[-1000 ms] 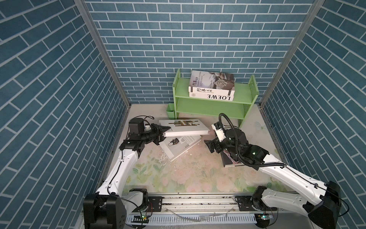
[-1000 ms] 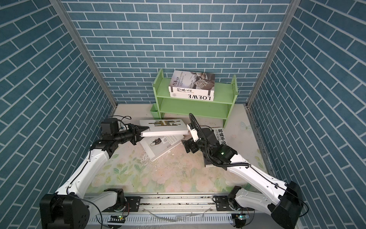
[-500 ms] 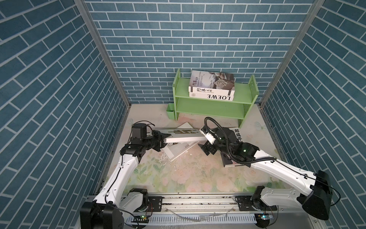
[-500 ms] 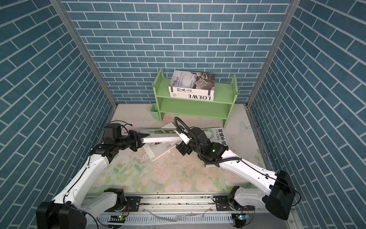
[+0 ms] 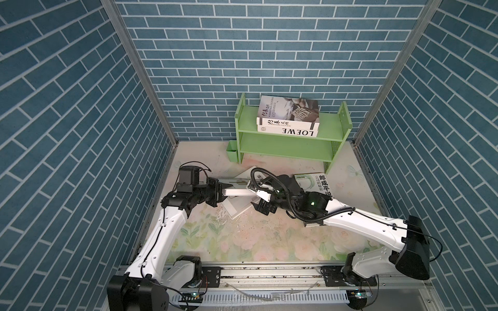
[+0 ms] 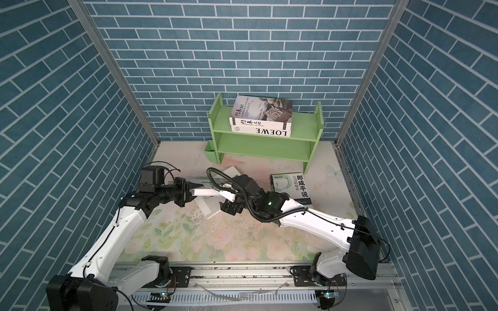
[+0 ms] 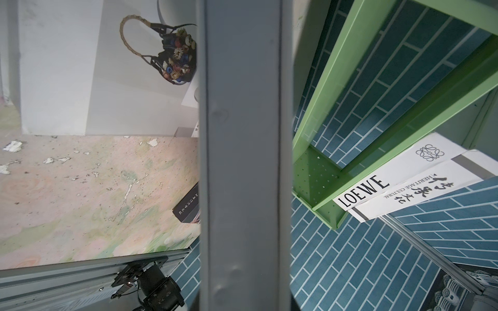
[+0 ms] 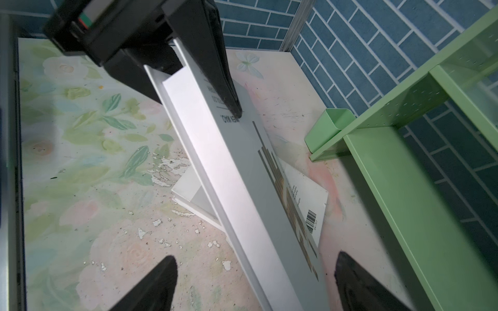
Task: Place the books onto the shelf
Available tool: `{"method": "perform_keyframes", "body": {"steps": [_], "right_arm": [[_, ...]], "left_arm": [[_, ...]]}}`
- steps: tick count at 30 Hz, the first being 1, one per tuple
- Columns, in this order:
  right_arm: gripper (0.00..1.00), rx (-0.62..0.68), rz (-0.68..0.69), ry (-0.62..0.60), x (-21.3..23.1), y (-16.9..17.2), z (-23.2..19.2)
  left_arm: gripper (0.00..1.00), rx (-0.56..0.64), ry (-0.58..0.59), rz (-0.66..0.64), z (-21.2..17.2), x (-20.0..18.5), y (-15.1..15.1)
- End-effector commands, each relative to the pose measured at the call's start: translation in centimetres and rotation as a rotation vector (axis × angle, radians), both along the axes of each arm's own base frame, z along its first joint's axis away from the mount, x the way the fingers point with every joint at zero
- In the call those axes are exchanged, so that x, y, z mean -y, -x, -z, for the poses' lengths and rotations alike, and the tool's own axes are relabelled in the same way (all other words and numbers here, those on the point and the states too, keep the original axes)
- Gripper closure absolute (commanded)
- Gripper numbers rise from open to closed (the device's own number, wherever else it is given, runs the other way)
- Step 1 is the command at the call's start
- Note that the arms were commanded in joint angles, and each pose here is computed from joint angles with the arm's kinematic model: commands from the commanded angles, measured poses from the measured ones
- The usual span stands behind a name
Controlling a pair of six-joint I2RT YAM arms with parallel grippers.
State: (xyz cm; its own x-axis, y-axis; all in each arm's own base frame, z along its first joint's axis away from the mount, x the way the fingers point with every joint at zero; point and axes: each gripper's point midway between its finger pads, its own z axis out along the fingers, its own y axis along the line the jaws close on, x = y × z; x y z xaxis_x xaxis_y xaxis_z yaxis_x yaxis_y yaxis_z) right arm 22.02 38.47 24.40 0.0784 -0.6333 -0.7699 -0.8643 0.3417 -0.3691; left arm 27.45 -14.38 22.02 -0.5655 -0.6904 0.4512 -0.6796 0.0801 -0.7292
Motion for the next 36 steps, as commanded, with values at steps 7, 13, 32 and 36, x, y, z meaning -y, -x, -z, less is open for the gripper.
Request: {"method": "perform_keyframes", "body": {"steps": [7, 13, 32, 36], "right_arm": [[0.17, 0.081, -0.033, 0.122, -2.3, -1.2, 1.3], [0.19, 0.111, -0.03, 0.172, -2.6, -1.7, 2.3], [0.59, 0.136, -0.002, 0.18, -2.9, -2.4, 2.7], [0.63, 0.132, 0.008, 0.171, -2.9, -2.5, 2.8]], "left_arm": [[0.73, -0.034, -0.024, 0.067, -1.2, 0.3, 1.2], [0.71, -0.026, -0.027, 0.077, -2.0, 0.4, 0.8], [0.4, 0.063, -0.056, 0.066, -3.8, -0.4, -1.2], [0.35, 0.129, -0.072, 0.048, -4.5, -0.8, -1.9]]}}
